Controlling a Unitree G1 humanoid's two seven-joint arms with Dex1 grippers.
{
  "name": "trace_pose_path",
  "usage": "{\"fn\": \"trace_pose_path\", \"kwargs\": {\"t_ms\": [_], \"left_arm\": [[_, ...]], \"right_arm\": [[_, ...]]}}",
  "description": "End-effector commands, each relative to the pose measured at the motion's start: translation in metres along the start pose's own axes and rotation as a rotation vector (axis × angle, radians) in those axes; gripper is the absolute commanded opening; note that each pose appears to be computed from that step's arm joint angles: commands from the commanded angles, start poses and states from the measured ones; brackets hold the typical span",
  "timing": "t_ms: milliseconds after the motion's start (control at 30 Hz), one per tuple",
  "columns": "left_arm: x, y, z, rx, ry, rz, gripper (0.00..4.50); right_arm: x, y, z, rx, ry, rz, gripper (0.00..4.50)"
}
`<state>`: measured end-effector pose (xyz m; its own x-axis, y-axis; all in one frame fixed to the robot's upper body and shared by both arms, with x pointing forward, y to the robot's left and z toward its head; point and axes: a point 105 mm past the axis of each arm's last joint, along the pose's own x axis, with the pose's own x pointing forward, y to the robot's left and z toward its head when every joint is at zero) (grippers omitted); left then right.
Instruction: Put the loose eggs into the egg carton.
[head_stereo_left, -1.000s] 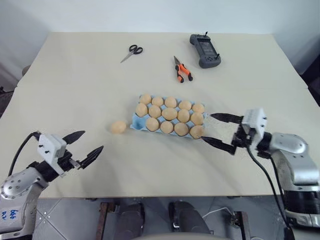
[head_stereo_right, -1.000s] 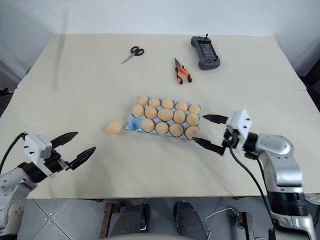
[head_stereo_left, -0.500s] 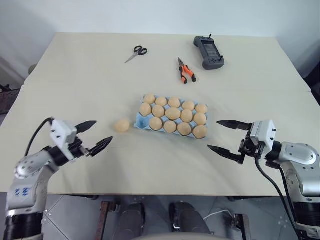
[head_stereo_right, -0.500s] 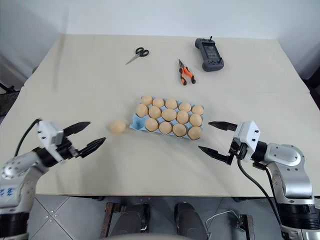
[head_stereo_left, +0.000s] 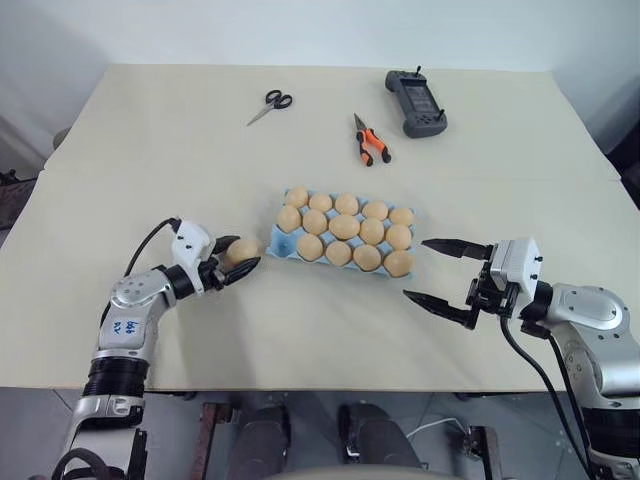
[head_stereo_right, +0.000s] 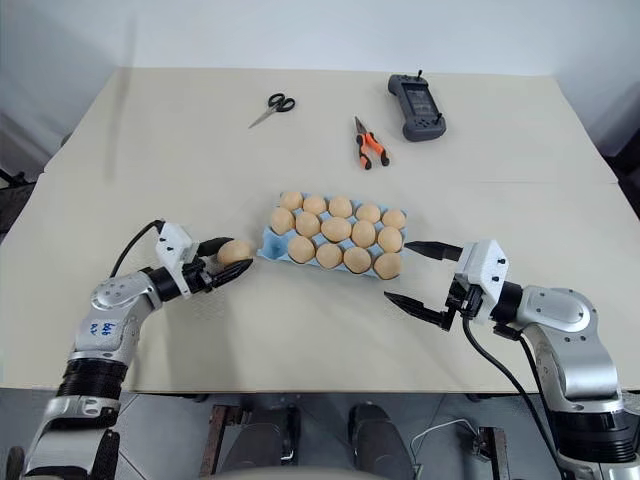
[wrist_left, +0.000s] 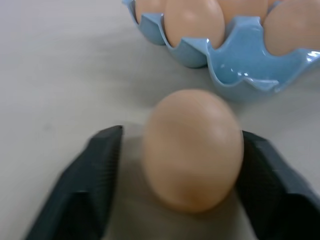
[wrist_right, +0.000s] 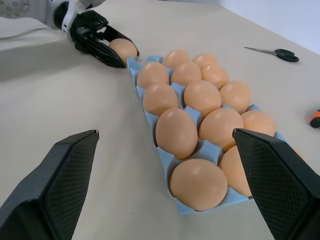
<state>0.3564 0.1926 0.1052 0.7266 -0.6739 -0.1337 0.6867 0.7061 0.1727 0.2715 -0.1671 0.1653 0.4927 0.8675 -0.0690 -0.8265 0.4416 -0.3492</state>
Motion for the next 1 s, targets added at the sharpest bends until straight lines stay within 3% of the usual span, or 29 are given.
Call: {"fn": "trace_pose_path", "kwargs": {"t_ms": [33,100,267,667,900,1000], "left_arm": [[0.004,0.007,0.007,0.033,-0.03,0.026,2.02],[0.004,0.007,0.016,0.044,-0.071,0.01,1.62],[0.001,0.004,0.051,0.065,-0.187,-0.066,1.62],[0.049,-0.025,0.07,0.112,-0.183,-0.233,1.62],[0.031,-0.018,0.069,0.133,-0.177,-0.202,3.81],[0.012,-0.015,0.07,0.145,-0.165,-0.207,3.81]], "right_arm": [[0.002,0.003,0.009,-0.015,-0.029,0.007,4.5],[0.003,0.004,0.008,-0.012,-0.026,0.01,4.5],[0.003,0.004,0.007,-0.01,-0.02,0.005,4.5],[0.007,0.007,0.01,-0.017,-0.025,-0.013,4.5],[0.008,0.009,0.011,-0.01,-0.035,-0.027,4.5],[0.007,0.01,0.009,-0.006,-0.031,-0.032,4.5]]}}
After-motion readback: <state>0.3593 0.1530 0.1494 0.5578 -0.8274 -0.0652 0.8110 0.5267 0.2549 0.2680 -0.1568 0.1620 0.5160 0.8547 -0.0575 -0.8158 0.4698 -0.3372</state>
